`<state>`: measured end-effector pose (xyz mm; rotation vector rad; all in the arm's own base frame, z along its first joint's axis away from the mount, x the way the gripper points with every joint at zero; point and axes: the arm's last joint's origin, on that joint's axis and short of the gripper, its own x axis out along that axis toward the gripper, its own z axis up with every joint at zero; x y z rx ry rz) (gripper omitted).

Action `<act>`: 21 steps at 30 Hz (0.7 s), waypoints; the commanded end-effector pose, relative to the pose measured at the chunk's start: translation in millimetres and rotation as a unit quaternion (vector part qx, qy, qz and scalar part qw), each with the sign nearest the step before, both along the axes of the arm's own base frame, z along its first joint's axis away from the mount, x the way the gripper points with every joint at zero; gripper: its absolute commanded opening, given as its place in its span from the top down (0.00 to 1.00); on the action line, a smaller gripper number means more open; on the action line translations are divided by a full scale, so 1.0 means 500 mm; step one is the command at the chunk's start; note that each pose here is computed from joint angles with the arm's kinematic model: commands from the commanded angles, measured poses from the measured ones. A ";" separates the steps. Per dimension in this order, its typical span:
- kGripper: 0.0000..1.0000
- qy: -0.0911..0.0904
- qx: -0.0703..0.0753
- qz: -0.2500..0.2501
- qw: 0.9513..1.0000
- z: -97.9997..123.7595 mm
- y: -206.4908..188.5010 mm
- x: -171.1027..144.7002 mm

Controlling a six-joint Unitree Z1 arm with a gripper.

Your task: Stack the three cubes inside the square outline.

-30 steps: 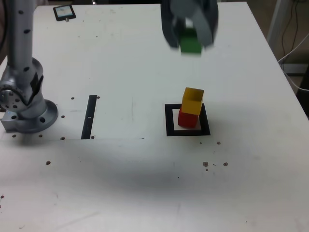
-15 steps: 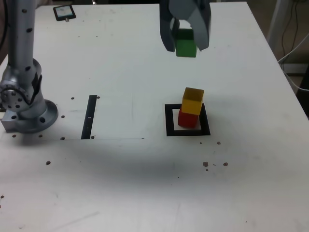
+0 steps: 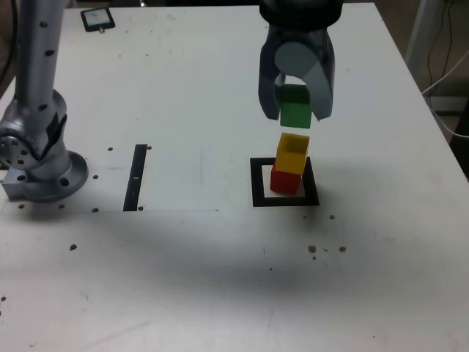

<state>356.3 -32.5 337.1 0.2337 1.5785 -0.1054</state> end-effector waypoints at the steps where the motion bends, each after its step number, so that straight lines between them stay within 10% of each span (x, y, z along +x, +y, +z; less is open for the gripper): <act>1: 0.81 0.005 0.003 0.003 1.000 -0.009 0.001 0.005; 21: 0.78 0.021 -0.005 0.016 1.000 -0.046 0.008 0.013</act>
